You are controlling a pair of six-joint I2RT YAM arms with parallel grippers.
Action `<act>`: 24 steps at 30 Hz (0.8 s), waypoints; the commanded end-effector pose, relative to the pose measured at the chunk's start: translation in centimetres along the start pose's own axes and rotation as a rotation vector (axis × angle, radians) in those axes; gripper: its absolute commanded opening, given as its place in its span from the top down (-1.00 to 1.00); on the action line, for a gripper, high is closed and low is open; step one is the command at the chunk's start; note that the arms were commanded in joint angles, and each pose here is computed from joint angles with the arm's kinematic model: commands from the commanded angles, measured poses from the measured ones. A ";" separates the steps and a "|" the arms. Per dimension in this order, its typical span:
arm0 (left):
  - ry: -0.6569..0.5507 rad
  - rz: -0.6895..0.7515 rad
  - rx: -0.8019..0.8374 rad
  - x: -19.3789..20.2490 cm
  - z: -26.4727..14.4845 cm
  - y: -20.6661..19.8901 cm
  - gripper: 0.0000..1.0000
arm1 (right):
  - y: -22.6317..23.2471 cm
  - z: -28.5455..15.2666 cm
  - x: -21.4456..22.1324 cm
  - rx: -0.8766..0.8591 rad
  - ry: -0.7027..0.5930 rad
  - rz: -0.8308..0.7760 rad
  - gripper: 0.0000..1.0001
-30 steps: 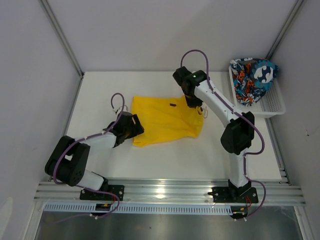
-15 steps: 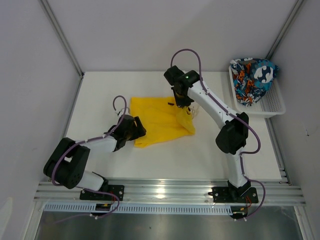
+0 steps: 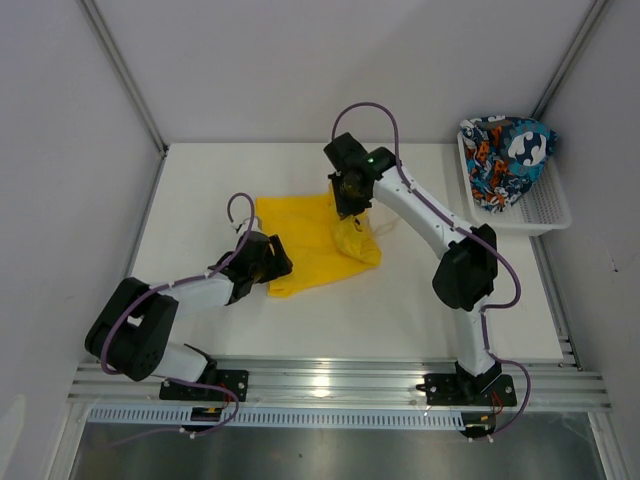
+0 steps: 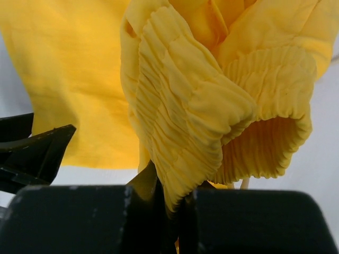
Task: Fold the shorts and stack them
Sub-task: Fold the shorts
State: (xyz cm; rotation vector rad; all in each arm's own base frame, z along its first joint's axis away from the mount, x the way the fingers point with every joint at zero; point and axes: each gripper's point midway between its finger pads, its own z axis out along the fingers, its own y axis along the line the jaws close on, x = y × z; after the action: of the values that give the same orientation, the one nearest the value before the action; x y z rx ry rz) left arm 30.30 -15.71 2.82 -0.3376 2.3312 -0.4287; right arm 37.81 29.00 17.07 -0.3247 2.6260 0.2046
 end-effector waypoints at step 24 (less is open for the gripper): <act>0.021 0.037 -0.051 0.9 -0.5 1.2 -0.43 | 6.5 2.7 1.1 -0.193 -0.053 -0.062 1.00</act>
State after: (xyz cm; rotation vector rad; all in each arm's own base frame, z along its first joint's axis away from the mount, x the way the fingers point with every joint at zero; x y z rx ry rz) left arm 30.26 -15.46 2.74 -0.3396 2.3316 -0.4083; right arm 34.66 36.08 12.01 -0.4990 2.6171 0.4252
